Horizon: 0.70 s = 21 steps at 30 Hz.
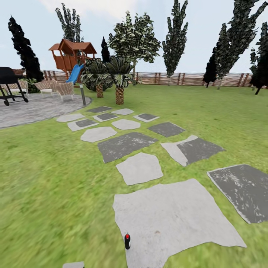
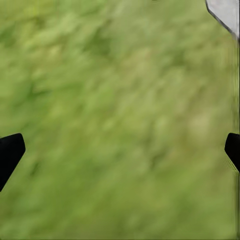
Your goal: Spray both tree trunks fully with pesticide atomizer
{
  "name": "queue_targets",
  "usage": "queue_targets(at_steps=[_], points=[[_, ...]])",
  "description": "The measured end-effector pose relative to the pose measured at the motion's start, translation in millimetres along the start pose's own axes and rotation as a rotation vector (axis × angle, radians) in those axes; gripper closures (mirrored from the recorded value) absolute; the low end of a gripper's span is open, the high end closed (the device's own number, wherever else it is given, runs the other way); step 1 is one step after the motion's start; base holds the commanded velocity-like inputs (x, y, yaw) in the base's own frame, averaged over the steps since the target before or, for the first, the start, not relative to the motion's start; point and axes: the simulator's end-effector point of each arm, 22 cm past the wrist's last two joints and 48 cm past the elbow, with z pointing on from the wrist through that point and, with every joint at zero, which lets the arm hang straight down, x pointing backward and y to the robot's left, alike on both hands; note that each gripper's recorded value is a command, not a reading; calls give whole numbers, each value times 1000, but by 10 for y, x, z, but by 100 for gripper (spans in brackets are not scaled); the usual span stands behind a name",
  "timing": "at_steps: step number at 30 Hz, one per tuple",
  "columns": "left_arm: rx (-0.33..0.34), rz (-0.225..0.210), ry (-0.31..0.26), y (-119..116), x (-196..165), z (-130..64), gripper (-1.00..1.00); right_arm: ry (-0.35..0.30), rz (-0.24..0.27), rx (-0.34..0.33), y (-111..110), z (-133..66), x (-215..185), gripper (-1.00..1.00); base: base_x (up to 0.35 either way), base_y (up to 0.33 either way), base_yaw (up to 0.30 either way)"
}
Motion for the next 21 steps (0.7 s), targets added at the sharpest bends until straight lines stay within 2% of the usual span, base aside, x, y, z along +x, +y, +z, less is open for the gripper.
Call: queue_targets(at_steps=[17,19,21], points=[[-4,8,0,19,-61,28,-100,-20,-7,12,-87,17,-94,-100,0,1,-15],[-6,3,-32,-6,-270,78,-100,-83,-9,14,-107,77,-410,-100,0,0,0],[-17,-5,-92,-38,-818,219,-100,-207,-14,22,-169,177,-1088,-100,0,0,0]])
